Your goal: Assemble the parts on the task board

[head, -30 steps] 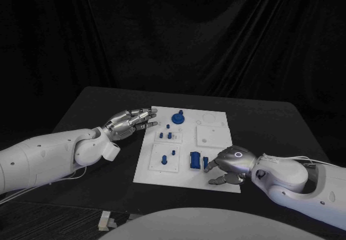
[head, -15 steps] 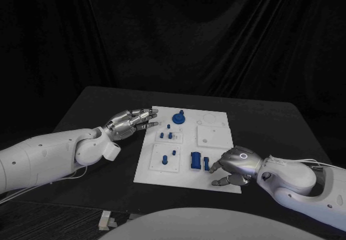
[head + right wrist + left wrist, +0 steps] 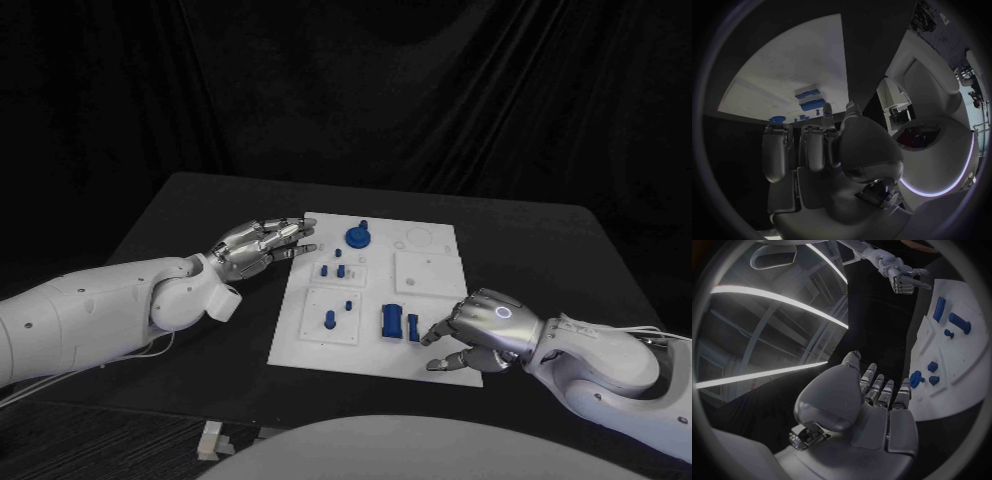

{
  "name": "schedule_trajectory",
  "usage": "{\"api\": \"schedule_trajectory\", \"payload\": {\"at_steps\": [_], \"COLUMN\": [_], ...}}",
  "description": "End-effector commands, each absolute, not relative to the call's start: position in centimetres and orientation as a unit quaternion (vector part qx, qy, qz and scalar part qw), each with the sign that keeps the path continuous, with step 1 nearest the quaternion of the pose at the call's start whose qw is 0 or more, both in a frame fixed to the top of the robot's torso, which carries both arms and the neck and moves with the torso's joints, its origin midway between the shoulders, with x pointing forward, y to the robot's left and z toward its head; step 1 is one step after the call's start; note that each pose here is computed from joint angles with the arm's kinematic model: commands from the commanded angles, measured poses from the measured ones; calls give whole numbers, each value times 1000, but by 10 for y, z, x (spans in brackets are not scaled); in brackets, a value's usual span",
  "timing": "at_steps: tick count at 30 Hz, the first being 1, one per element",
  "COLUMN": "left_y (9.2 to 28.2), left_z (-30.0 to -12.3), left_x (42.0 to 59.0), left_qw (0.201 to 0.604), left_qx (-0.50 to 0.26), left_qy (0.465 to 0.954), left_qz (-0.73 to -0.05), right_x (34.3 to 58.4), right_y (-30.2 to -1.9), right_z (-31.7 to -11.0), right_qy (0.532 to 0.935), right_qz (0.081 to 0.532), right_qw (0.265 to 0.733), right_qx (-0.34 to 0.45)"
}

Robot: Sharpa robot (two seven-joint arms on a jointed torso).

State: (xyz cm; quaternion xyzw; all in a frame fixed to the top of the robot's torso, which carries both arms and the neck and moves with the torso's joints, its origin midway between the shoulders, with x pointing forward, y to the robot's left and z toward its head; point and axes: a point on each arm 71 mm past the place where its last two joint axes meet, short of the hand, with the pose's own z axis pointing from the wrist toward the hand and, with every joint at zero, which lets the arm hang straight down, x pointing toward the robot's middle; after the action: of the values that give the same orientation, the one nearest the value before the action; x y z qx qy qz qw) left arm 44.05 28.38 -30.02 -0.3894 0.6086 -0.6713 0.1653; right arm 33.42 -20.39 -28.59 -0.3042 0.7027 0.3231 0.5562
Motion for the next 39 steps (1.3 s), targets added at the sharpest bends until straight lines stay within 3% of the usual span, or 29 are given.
{"api": "schedule_trajectory", "payload": {"at_steps": [1,9,18,30,35,36,39], "left_y": [283,282,283,279,279,278,277], "left_z": [-298,-292,-285,-280,-280,-295,-294], "left_x": [440,440,440,441,441,441,442], "left_qw": [167,195,253,322,323,273,277], "left_qx": [-389,-385,-360,-314,-312,-353,-354], "left_qy": [597,569,546,541,542,607,606], "left_qz": [-682,-700,-713,-710,-710,-657,-656], "right_x": [341,375,402,403,402,403,405], "right_y": [-209,-234,-248,-242,-240,-241,-240], "right_z": [-271,-233,-224,-243,-250,-248,-248], "right_qy": [684,635,612,631,633,641,637], "right_qz": [365,420,501,563,570,543,543], "right_qw": [593,648,582,464,447,480,481], "right_qx": [-220,-12,189,264,274,254,259]}}
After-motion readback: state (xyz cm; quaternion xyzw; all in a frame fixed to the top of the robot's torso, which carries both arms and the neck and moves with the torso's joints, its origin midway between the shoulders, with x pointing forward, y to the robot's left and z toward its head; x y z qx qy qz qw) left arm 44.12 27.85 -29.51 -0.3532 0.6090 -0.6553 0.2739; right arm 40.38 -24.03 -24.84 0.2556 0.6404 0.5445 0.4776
